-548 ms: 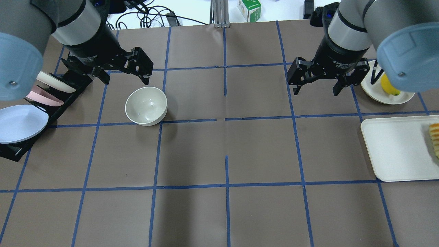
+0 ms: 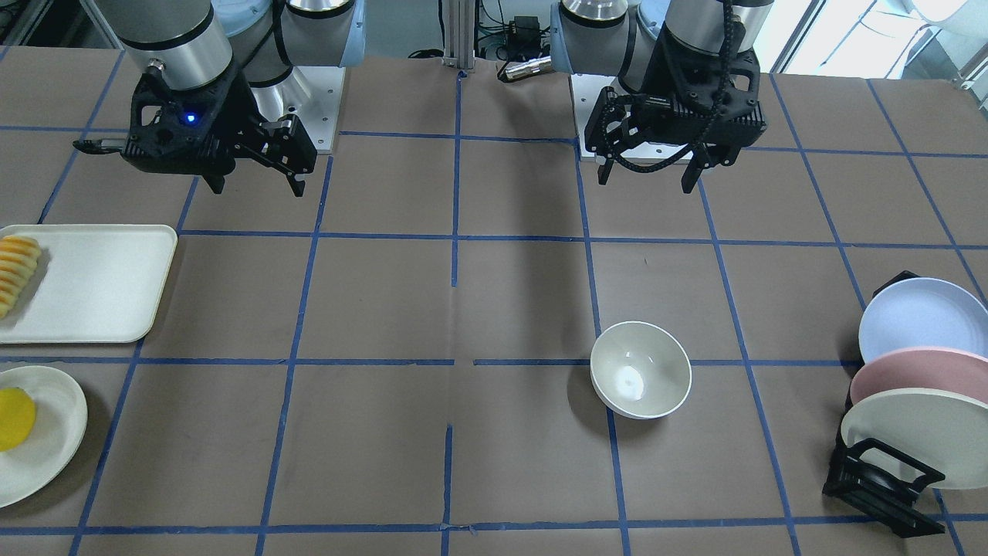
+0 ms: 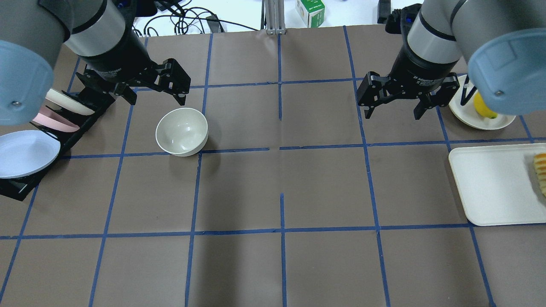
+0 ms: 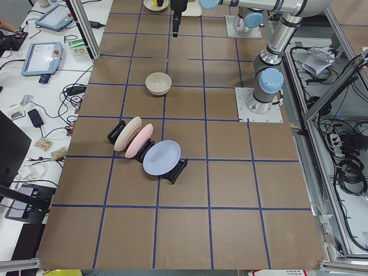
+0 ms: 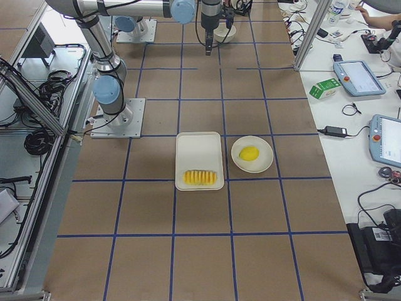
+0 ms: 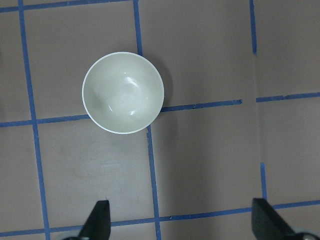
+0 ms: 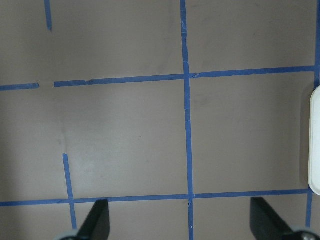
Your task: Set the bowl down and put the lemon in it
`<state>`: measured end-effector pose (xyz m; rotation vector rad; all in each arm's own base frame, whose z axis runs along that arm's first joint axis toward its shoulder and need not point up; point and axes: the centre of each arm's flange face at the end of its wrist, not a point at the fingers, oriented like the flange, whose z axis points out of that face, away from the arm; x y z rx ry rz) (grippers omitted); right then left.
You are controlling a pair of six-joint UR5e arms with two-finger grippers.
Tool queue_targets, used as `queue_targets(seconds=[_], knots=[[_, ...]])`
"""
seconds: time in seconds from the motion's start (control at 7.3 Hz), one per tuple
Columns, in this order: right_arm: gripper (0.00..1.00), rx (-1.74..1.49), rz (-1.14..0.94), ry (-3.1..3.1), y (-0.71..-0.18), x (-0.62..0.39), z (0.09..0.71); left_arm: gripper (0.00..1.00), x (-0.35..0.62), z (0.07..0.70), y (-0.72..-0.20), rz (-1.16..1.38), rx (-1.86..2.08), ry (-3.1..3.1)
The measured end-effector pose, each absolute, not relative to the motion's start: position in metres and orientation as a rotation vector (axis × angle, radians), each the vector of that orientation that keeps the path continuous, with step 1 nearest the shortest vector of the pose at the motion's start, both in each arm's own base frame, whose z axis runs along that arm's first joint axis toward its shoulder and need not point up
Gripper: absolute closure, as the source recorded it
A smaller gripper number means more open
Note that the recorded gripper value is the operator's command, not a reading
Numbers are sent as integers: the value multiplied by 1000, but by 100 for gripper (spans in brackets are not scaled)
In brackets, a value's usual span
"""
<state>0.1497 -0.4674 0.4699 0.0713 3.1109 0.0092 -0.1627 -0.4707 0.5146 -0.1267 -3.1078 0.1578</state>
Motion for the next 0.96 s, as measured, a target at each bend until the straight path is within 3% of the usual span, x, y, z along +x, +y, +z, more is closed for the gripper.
queue_targets(seconds=[0.68,0.96], knots=[[0,205,29,3111,-491,80,456,0,-162,501,-483,132,-126,-3105],[0,220,12,3114,-515,23,440,0,-148,469,-501,43,-129,-3108]])
